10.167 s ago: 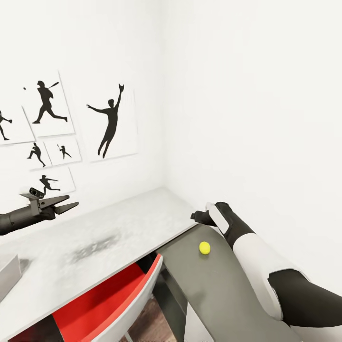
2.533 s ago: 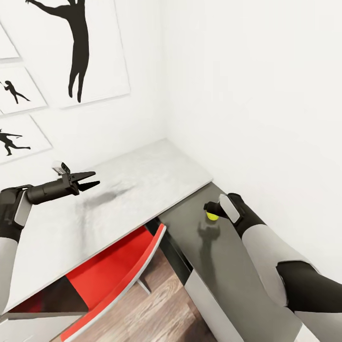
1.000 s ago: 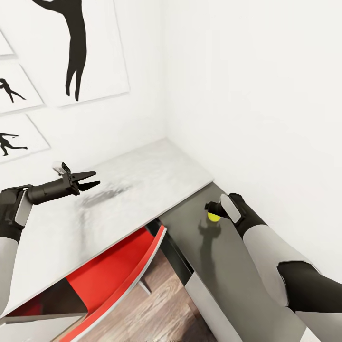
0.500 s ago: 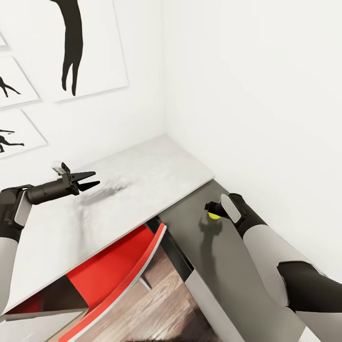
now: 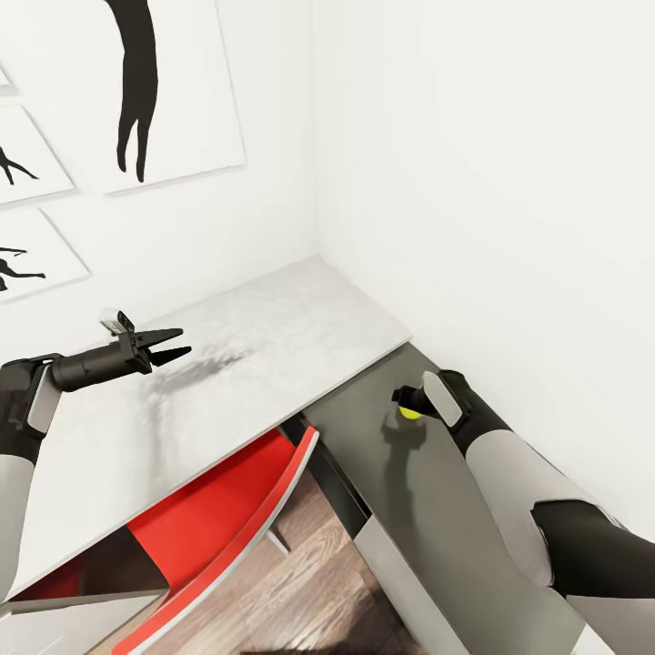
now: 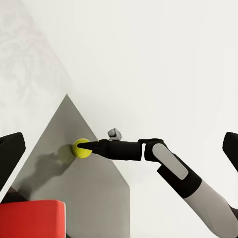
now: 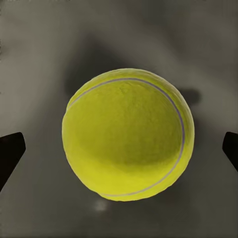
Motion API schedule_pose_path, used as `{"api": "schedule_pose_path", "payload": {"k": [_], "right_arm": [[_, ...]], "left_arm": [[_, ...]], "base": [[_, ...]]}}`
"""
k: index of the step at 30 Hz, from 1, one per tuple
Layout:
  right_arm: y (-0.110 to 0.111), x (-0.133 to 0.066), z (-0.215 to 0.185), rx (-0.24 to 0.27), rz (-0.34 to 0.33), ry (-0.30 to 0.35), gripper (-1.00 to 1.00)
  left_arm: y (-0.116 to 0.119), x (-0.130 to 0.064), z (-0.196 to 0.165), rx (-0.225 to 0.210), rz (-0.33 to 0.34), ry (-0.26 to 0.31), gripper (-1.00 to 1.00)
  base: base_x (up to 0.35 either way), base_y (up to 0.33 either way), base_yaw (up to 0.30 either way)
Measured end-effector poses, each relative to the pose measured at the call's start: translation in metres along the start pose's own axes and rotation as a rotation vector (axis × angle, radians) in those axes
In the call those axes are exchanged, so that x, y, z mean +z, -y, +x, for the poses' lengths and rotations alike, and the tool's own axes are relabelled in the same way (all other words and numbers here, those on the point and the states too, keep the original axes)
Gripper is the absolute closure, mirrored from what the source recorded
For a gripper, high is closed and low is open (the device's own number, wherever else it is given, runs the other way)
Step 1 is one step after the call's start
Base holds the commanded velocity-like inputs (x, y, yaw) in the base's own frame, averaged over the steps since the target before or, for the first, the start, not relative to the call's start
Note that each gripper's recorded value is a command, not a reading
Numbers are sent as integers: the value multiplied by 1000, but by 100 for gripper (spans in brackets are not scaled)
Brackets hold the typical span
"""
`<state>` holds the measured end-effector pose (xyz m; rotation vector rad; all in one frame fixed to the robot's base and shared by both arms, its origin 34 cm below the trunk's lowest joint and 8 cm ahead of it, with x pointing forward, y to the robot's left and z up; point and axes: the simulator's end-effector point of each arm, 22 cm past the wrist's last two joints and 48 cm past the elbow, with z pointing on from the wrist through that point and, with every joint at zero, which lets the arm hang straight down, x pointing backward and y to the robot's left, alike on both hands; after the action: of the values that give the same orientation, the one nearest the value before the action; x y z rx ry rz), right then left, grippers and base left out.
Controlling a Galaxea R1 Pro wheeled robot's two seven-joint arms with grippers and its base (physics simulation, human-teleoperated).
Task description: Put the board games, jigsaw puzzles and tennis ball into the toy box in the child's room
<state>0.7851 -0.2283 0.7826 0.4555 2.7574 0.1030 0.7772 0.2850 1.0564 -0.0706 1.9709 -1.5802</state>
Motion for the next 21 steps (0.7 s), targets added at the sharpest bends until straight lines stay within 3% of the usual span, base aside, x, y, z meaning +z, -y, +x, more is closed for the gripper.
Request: {"api": "schedule_pose_path", "payload": {"k": [21], "right_arm": [[18, 0, -6, 15, 19, 5, -100]], "left_arm": [[0, 1, 0, -1, 2, 0, -100]], "base": [[0, 0, 0]]}}
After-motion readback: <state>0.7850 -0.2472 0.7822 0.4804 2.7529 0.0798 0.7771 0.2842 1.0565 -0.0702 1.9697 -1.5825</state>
